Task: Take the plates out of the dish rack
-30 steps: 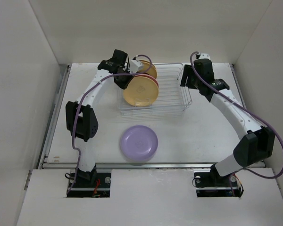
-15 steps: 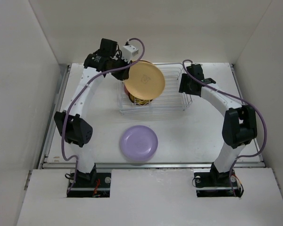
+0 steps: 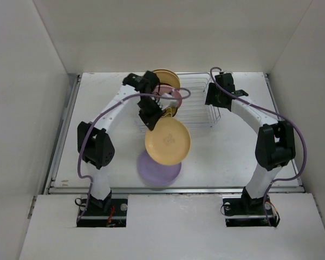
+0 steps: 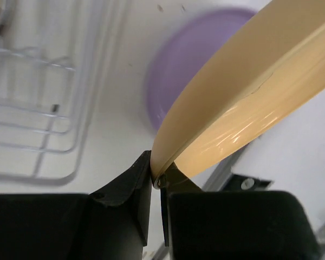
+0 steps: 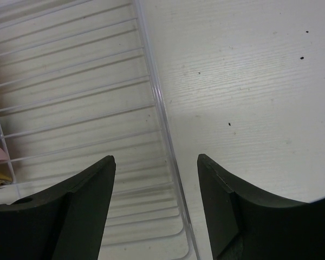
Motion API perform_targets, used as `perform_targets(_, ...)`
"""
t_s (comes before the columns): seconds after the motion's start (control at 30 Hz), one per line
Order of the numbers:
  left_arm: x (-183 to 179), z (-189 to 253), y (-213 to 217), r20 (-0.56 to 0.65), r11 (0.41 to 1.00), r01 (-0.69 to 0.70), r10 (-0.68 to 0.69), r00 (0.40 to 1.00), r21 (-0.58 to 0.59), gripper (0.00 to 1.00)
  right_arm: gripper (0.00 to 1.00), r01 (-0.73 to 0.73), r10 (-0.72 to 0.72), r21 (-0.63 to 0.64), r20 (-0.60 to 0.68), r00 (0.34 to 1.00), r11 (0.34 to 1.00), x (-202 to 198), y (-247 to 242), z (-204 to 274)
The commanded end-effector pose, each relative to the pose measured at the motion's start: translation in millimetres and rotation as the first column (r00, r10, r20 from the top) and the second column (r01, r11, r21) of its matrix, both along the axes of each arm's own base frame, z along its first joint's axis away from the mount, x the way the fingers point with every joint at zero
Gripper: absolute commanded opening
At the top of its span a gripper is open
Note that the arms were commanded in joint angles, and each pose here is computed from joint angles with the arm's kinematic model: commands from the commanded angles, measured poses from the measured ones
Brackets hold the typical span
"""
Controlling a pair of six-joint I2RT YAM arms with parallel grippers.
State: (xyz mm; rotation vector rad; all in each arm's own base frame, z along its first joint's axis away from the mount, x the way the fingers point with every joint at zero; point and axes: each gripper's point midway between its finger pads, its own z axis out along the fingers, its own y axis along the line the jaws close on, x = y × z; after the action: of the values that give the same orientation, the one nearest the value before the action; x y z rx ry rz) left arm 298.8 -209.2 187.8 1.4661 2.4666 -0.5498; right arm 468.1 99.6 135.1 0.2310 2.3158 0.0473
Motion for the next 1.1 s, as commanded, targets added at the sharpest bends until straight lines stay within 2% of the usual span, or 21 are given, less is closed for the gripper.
perform_targets(0.0,-80,-7,45,-0.280,0.962,0.165,-0.101,0.955,0.217,0.00,0.68,-0.004,0.004,0.012,0.026,1.000,1.000,9,1,0)
perform_targets(0.2,-91,-36,58,-0.354,0.921,0.232,-0.113,0.928,0.314,0.01,0.68,-0.010,0.010,0.005,0.026,1.000,1.000,9,1,0)
perform_targets(0.33,-105,-50,57,-0.417,0.899,0.280,-0.125,0.900,0.336,0.11,0.68,-0.004,0.004,-0.004,0.017,1.000,1.000,10,-1,-5)
perform_targets(0.37,-108,-52,57,-0.425,0.894,0.294,-0.133,0.895,0.339,0.20,0.68,-0.004,0.004,-0.004,0.016,1.000,1.000,12,0,-9)
perform_targets(0.5,-111,-58,58,-0.443,0.890,0.300,-0.128,0.887,0.344,0.44,0.68,0.004,-0.004,-0.017,-0.004,1.000,1.000,12,-2,-19)
perform_targets(0.6,-109,-57,57,-0.434,0.892,0.297,-0.131,0.891,0.341,0.49,0.60,0.004,-0.004,-0.020,-0.015,1.000,1.000,12,-2,-24)
perform_targets(0.63,-107,-55,55,-0.425,0.895,0.284,-0.122,0.897,0.343,0.51,0.54,0.003,-0.004,-0.022,-0.024,1.000,1.000,12,-2,-29)
perform_targets(0.7,-101,-48,50,-0.389,0.906,0.256,-0.114,0.914,0.336,0.51,0.49,-0.005,0.005,-0.011,-0.017,1.000,1.000,14,1,-25)
perform_targets(0.8,-80,-27,45,-0.316,0.949,0.149,-0.056,0.947,0.279,0.51,0.37,-0.011,0.011,-0.003,-0.010,1.000,1.000,16,3,-24)
perform_targets(0.83,-66,-14,46,-0.269,0.965,0.072,-0.001,0.963,0.253,0.51,0.32,-0.012,0.011,-0.006,-0.022,1.000,1.000,13,2,-29)
perform_targets(0.87,-57,-10,46,-0.239,0.970,0.031,0.029,0.971,0.240,0.51,0.22,-0.011,0.011,-0.003,-0.013,1.000,1.000,13,2,-25)
perform_targets(0.9,-50,-3,45,-0.212,0.977,-0.011,0.057,0.976,0.212,0.51,0.19,-0.011,0.011,-0.004,-0.014,1.000,1.000,12,2,-28)
perform_targets(1.07,3,19,56,-0.048,0.954,-0.286,0.290,0.956,0.086,0.50,0.16,-0.034,0.034,0.021,-0.011,0.999,0.999,7,6,-30)
